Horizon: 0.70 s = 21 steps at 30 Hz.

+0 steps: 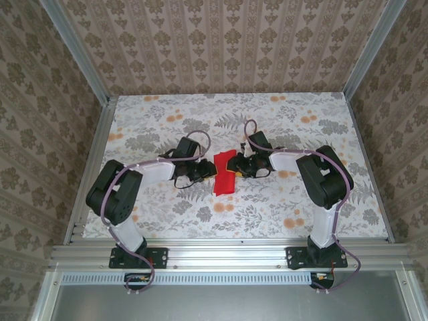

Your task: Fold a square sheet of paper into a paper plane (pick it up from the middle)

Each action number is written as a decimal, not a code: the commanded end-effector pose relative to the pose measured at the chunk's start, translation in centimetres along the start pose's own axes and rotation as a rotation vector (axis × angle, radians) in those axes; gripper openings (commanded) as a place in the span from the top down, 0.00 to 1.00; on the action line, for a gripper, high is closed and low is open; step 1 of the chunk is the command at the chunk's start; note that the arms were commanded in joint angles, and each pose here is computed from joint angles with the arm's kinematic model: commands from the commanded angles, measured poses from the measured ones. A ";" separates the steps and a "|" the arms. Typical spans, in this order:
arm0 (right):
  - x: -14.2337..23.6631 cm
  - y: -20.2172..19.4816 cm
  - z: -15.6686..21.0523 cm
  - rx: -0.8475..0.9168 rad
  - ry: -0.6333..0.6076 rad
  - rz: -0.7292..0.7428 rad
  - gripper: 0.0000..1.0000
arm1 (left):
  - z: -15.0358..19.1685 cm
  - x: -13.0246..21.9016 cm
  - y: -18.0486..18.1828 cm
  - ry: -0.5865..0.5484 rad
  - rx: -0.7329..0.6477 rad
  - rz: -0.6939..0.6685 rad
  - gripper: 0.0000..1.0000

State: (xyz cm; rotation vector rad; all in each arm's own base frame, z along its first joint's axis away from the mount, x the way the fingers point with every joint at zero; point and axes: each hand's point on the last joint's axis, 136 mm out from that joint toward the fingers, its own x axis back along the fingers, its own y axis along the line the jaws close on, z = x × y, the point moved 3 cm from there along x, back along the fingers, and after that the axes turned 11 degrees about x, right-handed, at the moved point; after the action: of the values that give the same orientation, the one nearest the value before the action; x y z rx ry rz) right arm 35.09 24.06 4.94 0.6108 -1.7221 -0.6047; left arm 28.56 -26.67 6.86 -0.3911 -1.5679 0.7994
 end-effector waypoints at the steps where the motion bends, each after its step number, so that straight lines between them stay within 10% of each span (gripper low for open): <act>1: -0.4 -1.5 0.8 -0.028 0.030 0.037 0.63 | 0.1 -0.7 -1.2 0.022 -0.018 0.025 0.78; 21: 2.7 -0.3 1.2 0.044 0.067 0.129 0.46 | 1.1 -2.7 2.5 0.091 0.030 -0.228 0.86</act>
State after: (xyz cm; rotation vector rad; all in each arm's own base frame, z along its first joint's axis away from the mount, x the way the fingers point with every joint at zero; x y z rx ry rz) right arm 34.12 23.26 5.24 0.5831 -1.6992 -0.5371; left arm 28.35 -27.77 4.50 -0.2808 -1.5036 0.6961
